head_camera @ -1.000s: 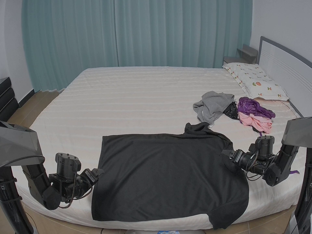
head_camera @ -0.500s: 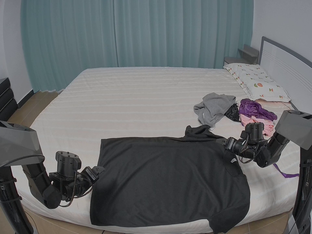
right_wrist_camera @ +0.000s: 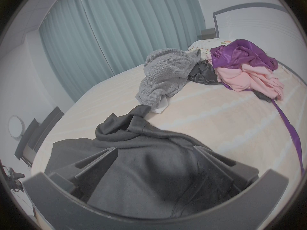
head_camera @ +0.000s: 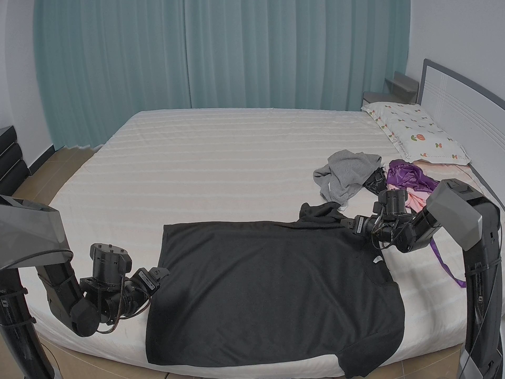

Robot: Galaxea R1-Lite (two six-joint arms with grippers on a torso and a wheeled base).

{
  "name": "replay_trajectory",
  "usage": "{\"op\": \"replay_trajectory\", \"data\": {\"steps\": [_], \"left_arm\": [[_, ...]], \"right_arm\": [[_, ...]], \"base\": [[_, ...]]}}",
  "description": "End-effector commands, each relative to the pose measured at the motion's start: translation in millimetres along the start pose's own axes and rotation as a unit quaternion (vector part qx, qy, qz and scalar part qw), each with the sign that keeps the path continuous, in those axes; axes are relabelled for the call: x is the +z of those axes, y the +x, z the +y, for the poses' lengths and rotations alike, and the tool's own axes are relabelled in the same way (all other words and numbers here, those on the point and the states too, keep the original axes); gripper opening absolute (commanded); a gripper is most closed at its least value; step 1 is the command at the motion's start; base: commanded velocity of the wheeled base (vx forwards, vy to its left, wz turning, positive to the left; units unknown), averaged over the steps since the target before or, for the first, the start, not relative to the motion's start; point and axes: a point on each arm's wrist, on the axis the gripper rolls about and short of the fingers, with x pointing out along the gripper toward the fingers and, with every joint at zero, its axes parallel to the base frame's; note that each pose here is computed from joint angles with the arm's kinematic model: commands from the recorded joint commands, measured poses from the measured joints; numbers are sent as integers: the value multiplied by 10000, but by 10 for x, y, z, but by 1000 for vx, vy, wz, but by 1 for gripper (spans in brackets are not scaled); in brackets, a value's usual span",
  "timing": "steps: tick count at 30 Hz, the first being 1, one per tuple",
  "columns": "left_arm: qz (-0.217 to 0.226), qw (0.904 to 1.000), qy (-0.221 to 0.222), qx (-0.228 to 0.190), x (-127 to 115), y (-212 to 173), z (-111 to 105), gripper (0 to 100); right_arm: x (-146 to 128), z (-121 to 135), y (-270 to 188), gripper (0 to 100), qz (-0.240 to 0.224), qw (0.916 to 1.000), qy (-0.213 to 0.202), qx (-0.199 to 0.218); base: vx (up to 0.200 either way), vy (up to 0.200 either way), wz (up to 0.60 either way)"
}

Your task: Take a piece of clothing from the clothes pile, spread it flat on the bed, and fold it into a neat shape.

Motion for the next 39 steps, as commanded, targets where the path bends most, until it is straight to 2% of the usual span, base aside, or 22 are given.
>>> {"op": "replay_trajectory", "data": {"steps": [1,3,8,9,14,21,27,28,32,36,39], "left_arm": [[-6,10000,-11,19,5,16,6,100],[11,10000,-9,44,-2,27,16,100],[24,10000,-12,73,-7,38,28,100],[32,10000,-11,86,-10,39,33,100],[61,9999,-7,140,-25,60,53,100],[50,9999,1,138,-22,67,49,100],[33,9999,8,141,-20,68,46,100],[33,9999,8,141,-20,68,46,100],[24,9999,-2,148,-13,73,50,100],[33,9999,-1,160,-17,79,55,100],[32,9998,-6,170,-15,82,59,100]], "right_arm": [[-117,-20,246,100,120,9998,-154,-104],[31,39,388,100,-89,9996,-256,-63],[-20,104,506,100,49,9991,-426,-37],[-27,99,533,0,3,9989,-466,-32],[49,41,569,0,-280,9986,-423,-158],[207,-166,531,0,-476,9981,-229,-320],[340,-159,471,0,-706,9968,345,-177],[369,-163,450,100,-714,9966,395,-145],[400,-178,418,100,-713,9963,476,-39],[333,-108,351,100,-386,9970,507,429],[292,-53,365,100,-308,9972,432,528]], "base": [[0,0,0],[0,0,0],[0,0,0],[0,0,0],[0,0,0],[0,0,0],[0,0,0],[0,0,0],[0,0,0],[0,0,0],[0,0,0]]}}
